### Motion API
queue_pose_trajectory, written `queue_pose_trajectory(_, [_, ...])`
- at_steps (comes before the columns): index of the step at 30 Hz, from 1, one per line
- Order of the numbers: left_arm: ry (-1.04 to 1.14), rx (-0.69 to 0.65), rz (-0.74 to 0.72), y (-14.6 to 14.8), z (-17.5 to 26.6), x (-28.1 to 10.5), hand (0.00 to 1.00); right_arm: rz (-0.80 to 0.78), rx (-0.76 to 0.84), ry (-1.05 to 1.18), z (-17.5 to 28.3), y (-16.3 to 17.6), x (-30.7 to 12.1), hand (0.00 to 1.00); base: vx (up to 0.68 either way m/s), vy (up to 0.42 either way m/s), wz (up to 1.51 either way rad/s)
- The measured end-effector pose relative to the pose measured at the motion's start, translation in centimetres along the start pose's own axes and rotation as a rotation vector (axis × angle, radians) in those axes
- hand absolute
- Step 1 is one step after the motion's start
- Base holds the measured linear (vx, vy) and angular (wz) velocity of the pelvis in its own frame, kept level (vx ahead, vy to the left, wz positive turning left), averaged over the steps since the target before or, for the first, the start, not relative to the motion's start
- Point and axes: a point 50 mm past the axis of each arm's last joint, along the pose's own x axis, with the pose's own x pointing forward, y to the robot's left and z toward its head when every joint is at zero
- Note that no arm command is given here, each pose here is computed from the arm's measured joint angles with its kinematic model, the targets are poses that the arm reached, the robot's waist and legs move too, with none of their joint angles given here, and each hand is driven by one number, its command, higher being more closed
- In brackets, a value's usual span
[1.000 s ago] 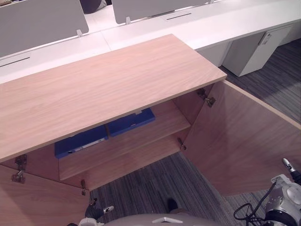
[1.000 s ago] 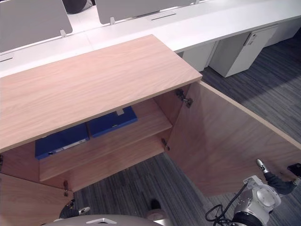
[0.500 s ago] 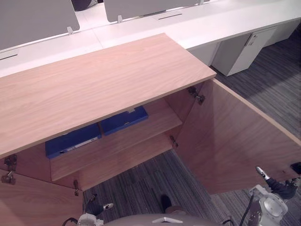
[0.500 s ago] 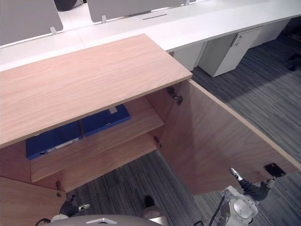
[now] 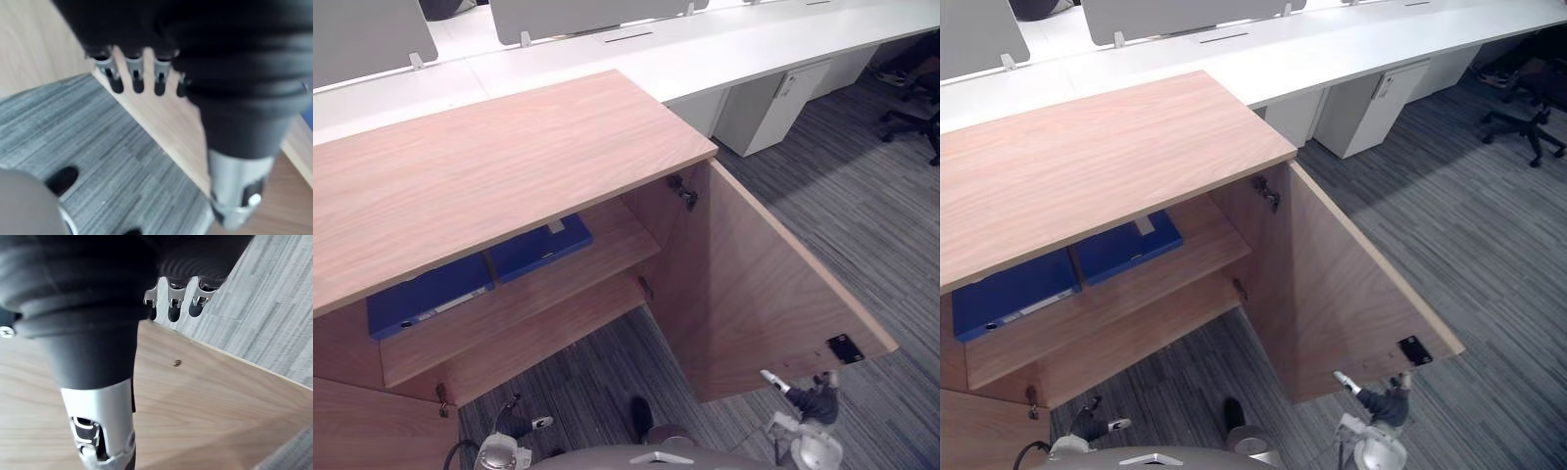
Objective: Walk over to the cabinet, pick up the folder, carry it to the office cabinet, place the folder inside the office cabinet, then close the office cabinet door
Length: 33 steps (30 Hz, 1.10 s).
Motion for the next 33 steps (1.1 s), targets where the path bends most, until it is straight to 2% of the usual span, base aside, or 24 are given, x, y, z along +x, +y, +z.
queue_pose_trajectory(3, [0.001, 0.004, -0.002, -0.2, 0.2, 0.1, 0.00, 0.125, -0.056, 0.101, -2.3, 2.2, -1.4, 0.00, -0.05, -0.051, -0.05])
queue_pose_trajectory(5, [-0.007, 0.005, 0.003, -0.3, 0.7, 0.3, 0.00, 0.264, -0.100, 0.135, -3.1, 4.0, -2.3, 0.00, -0.07, -0.048, -0.03])
queue_pose_trajectory(6, [-0.015, 0.008, 0.002, -0.6, 1.0, 0.4, 0.00, 0.401, -0.163, 0.138, -3.5, 5.6, -3.0, 0.00, -0.07, -0.055, 0.13])
queue_pose_trajectory(7, [-0.024, 0.020, -0.007, -0.8, 1.3, 0.4, 0.00, 0.559, -0.217, 0.104, -3.1, 8.0, -3.6, 0.00, -0.07, -0.054, 0.16])
queue_pose_trajectory(10, [-0.048, 0.028, -0.025, -1.4, 2.1, 0.5, 0.00, 0.879, -0.329, -0.031, -1.5, 14.0, -4.8, 0.00, -0.06, -0.041, 0.34])
queue_pose_trajectory(12, [-0.057, 0.028, -0.027, -1.6, 2.3, 0.5, 0.00, 1.007, -0.349, -0.143, 0.3, 17.3, -5.6, 0.00, -0.03, -0.016, 0.38])
queue_pose_trajectory(15, [-0.066, 0.028, -0.020, -1.5, 2.6, 0.6, 0.00, 1.117, -0.361, -0.289, 3.0, 21.1, -6.5, 0.00, 0.00, 0.011, 0.20])
queue_pose_trajectory(19, [-0.069, 0.028, -0.003, -1.3, 2.7, 0.6, 0.00, 1.160, -0.429, -0.378, 4.4, 23.3, -6.6, 0.00, 0.02, 0.057, 0.17])
queue_pose_trajectory(22, [-0.068, 0.030, 0.008, -0.9, 2.7, 0.7, 0.00, 1.109, -0.434, -0.405, 5.4, 23.2, -5.3, 0.00, 0.04, 0.063, 0.23])
queue_pose_trajectory(28, [-0.058, 0.024, 0.047, 0.4, 2.3, 0.9, 0.00, 0.881, -0.369, -0.368, 6.5, 20.0, -1.5, 0.00, 0.06, 0.054, 0.26])
queue_pose_trajectory(33, [-0.033, 0.009, 0.087, 1.8, 1.5, 0.8, 0.00, 0.672, -0.328, -0.231, 4.0, 15.3, 0.5, 0.00, 0.07, 0.032, 0.37])
